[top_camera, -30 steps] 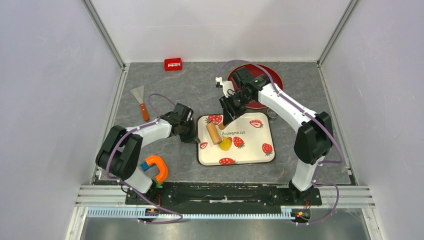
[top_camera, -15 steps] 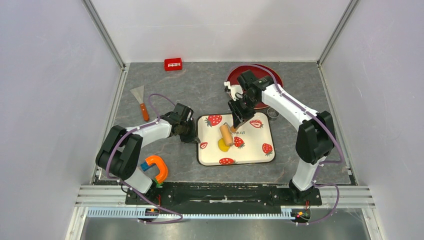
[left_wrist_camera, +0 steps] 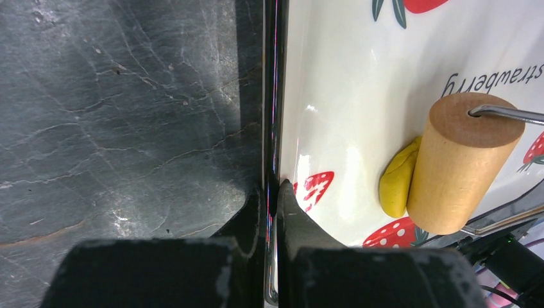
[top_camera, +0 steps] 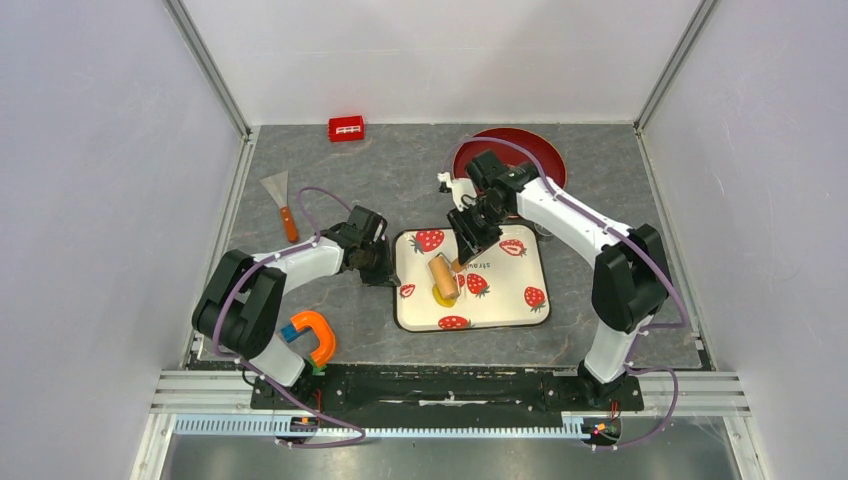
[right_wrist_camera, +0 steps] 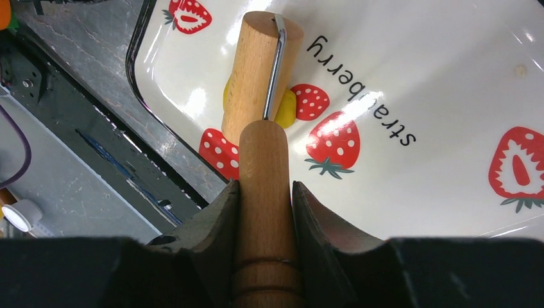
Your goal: Roll out the dumpling wrappers from the dough
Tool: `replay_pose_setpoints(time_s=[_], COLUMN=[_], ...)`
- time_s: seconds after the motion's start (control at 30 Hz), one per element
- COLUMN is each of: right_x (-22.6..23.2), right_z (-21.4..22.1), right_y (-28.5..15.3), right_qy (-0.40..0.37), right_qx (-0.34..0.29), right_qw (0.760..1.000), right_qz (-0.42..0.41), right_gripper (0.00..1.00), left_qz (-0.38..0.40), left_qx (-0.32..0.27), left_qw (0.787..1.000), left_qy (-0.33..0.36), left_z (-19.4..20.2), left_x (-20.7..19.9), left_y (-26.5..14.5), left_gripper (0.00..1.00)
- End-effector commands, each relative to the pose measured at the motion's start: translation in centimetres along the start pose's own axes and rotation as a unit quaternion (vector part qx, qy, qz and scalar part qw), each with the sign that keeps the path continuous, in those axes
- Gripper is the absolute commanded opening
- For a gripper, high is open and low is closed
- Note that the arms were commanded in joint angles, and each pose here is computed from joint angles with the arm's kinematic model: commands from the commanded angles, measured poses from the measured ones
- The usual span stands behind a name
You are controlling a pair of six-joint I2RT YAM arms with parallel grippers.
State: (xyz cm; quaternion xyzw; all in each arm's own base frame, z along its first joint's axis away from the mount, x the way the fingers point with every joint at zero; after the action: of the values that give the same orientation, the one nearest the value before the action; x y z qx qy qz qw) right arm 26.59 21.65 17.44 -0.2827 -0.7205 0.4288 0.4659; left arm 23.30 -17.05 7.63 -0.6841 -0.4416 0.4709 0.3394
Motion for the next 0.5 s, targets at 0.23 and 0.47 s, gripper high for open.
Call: replay_pose_setpoints(time_s=[0.23,0.47], right_x=[-3.2,-3.0], right_z=[5.3,7.6], right_y=[4.5,7.0], right_qy=[-0.032,-0.051], right_qx=[0.113,0.16], right_qw=[0.979,0.972], right_qz=[0.169,0.165], right_gripper=[0.0,0.0], left_qz=[-0.08,-0.08], left_qx=[0.073,0.075], left_qw=[0.994,0.994], left_qy=[0.003,0.004], left_z=[3.5,3.5], left_x=[2.5,2.4], left_y=[1.6,1.6], left_gripper=[0.02,0.02])
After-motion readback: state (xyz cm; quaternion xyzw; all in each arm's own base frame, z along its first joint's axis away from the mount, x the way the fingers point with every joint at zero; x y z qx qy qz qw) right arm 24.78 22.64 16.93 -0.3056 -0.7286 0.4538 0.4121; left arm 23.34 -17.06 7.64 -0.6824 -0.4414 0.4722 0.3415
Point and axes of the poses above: each gripper's point midway between its finger pads, its own y axis out along the fingers, its own x axis along the line the jaws close on, z = x × y, the point moved 7 cm from there along -y, back along the fingers, and after that the axes turned 14 degrees about y, right-handed, at the moved point
